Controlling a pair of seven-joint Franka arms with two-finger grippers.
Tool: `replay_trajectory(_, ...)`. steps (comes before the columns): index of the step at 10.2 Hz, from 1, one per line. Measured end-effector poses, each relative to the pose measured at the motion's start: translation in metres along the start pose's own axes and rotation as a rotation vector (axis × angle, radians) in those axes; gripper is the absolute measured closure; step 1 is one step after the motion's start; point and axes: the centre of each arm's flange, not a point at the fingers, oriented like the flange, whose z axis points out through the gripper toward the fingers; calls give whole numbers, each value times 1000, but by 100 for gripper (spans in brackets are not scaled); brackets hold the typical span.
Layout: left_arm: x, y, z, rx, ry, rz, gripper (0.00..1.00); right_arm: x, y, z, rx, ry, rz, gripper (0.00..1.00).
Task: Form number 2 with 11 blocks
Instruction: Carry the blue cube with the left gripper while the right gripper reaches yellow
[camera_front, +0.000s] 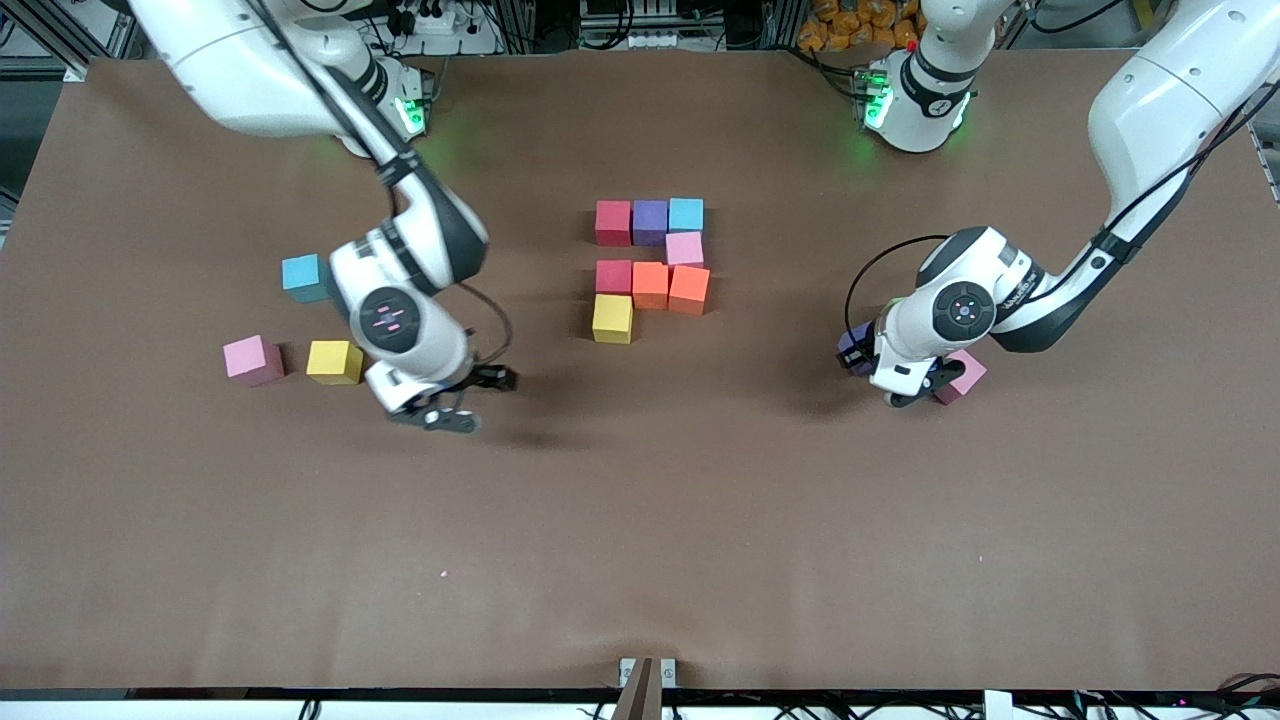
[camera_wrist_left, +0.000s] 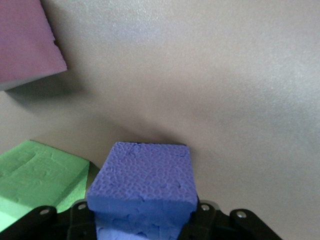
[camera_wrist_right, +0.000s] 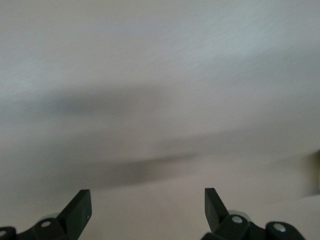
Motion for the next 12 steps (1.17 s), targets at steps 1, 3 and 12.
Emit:
replay_trajectory(1,-1,9,-11,-14,14,-5,41,9,26,-1,0,-3,-24,0)
replay_trajectory(3,-5,43,-44,-47,32,-25,42,25,80,-6,4,-3,-75,0)
replay_trajectory(12,-82,219,-124,-196,60,-158,42,-13,187,8,-78,45,-337,0)
